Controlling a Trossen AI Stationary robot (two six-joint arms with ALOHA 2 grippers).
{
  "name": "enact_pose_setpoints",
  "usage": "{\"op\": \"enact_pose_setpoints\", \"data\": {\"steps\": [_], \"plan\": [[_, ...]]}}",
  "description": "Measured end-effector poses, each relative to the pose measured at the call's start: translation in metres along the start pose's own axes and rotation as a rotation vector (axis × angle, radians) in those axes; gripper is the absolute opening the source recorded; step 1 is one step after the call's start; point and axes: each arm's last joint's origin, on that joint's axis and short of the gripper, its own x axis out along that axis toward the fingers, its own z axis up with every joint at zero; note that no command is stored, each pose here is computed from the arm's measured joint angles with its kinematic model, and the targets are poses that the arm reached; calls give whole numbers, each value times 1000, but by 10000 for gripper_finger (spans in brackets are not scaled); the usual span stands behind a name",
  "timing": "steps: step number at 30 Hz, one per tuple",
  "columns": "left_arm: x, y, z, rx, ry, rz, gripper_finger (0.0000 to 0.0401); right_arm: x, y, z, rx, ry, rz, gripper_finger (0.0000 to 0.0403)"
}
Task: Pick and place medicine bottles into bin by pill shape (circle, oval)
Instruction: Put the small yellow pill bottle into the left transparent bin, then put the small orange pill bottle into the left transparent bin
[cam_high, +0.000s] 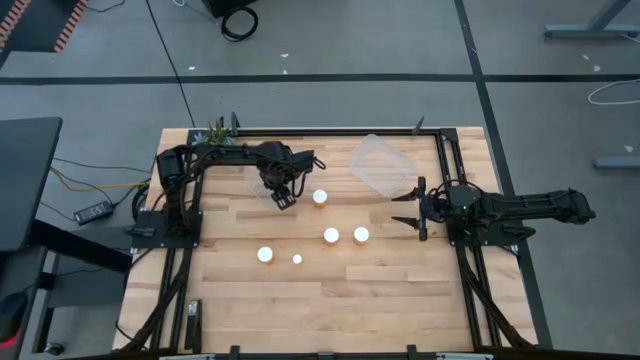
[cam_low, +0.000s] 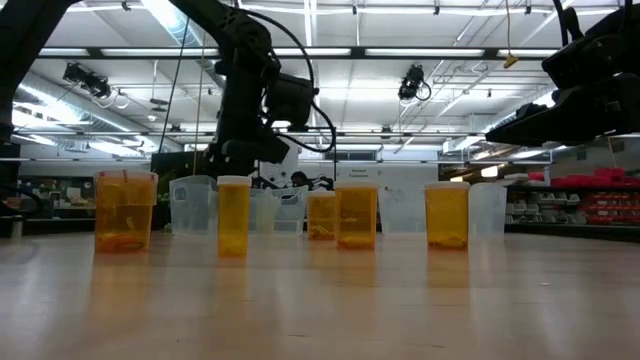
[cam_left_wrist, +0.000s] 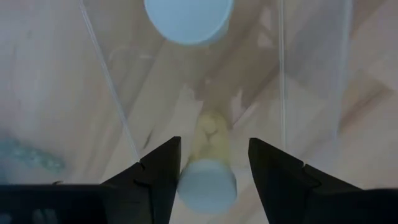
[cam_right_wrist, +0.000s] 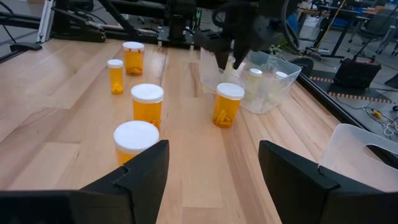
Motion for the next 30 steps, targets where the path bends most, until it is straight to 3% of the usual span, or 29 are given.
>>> {"op": "enact_pose_setpoints", "data": {"steps": [14, 21, 30], "plan": [[-47, -11, 15, 68, -96, -15, 200, 0, 0, 0, 0, 0, 0, 255], [-72, -41, 15, 135, -177, -68, 192, 0, 0, 0, 0, 0, 0, 255], [-80, -88, -2, 168, -182, -125, 190, 0, 0, 0, 0, 0, 0, 255]]}}
